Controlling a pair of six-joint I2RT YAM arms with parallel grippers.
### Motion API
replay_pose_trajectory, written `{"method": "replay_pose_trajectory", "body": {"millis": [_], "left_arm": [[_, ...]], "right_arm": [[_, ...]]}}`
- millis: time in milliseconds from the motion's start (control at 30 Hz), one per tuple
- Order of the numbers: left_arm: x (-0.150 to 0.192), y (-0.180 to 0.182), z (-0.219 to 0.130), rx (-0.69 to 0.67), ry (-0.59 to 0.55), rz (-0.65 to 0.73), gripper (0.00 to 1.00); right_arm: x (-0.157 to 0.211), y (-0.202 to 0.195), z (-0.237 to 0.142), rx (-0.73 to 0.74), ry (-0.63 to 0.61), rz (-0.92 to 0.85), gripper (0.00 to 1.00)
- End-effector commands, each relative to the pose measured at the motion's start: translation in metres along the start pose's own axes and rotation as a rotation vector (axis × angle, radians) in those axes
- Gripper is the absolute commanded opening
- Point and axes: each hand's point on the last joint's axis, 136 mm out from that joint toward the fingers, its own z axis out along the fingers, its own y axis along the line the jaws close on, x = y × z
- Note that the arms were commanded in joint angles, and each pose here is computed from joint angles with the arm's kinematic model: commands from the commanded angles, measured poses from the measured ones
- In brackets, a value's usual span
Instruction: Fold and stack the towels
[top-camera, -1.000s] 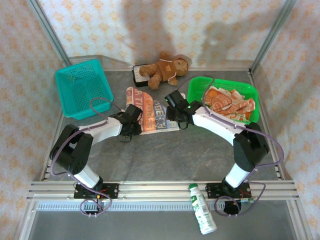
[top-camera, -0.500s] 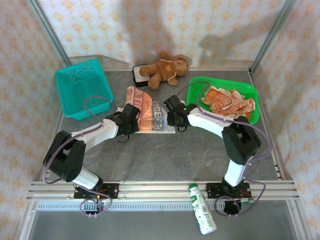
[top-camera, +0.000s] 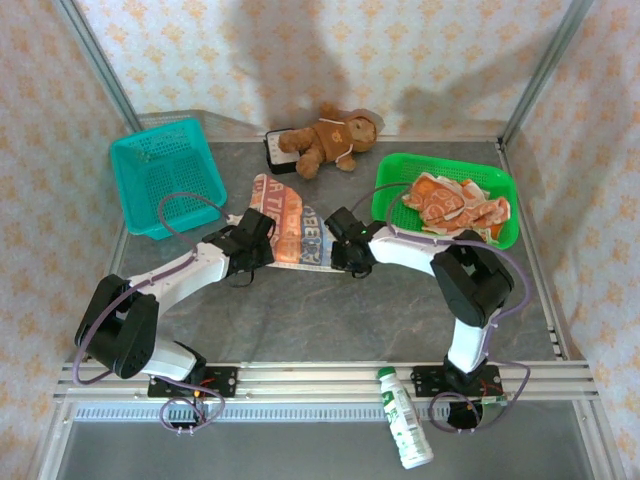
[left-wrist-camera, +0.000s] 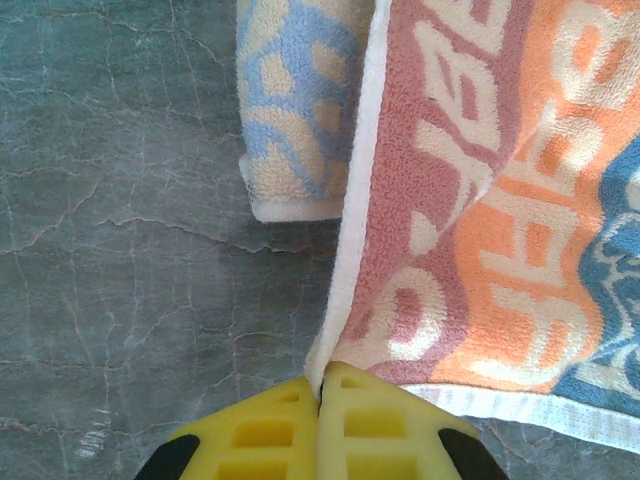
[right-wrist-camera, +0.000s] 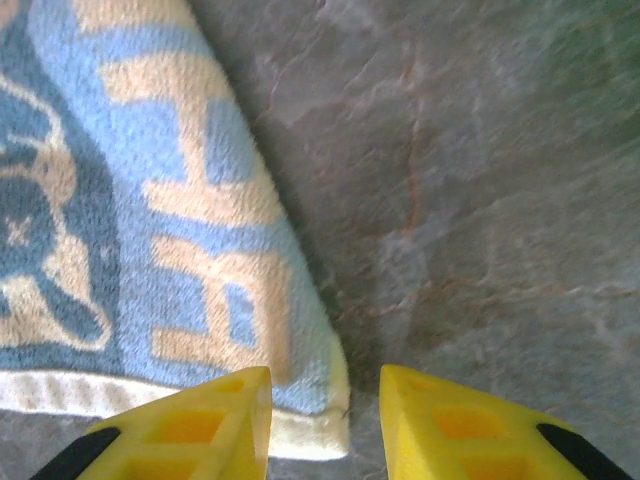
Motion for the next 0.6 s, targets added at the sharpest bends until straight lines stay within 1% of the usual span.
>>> {"method": "replay_pose_trajectory", "body": {"millis": [0, 200, 233, 300, 333, 367, 400, 467, 567], "left_arm": [[0.008, 0.012, 0.004, -0.05, 0.016, 0.0, 0.0], [0.01, 0.011, 0.005, -0.045, 0.022, -0.003, 0.0], [0.01, 0.011, 0.005, -0.044, 0.023, -0.003, 0.0], [0.009, 0.011, 0.003, -0.042, 0.02, -0.005, 0.0], [0.009, 0.011, 0.002, -0.041, 0.02, -0.007, 0.0], [0.008, 0.011, 0.0, -0.039, 0.017, -0.009, 0.0], [0.008, 0.011, -0.001, -0.04, 0.016, -0.012, 0.0], [0.004, 0.011, -0.009, -0.033, 0.008, -0.022, 0.0], [-0.006, 0.007, -0.028, -0.01, -0.02, -0.04, 0.0]], "right_arm": [[0.01, -0.005, 0.008, 0.017, 0.016, 0.021, 0.33], [0.022, -0.004, 0.019, 0.044, 0.034, -0.008, 0.33], [0.022, -0.007, 0.021, 0.06, 0.03, -0.009, 0.31], [0.02, -0.01, 0.023, 0.072, 0.019, -0.018, 0.12], [0.019, -0.009, 0.022, 0.069, 0.017, -0.022, 0.05], [0.018, -0.007, 0.02, 0.059, 0.014, -0.024, 0.02], [0.016, -0.004, 0.018, 0.049, 0.009, -0.027, 0.0], [0.01, -0.002, 0.007, 0.04, -0.016, -0.037, 0.0], [-0.005, 0.01, -0.022, -0.007, -0.08, -0.061, 0.0]]}}
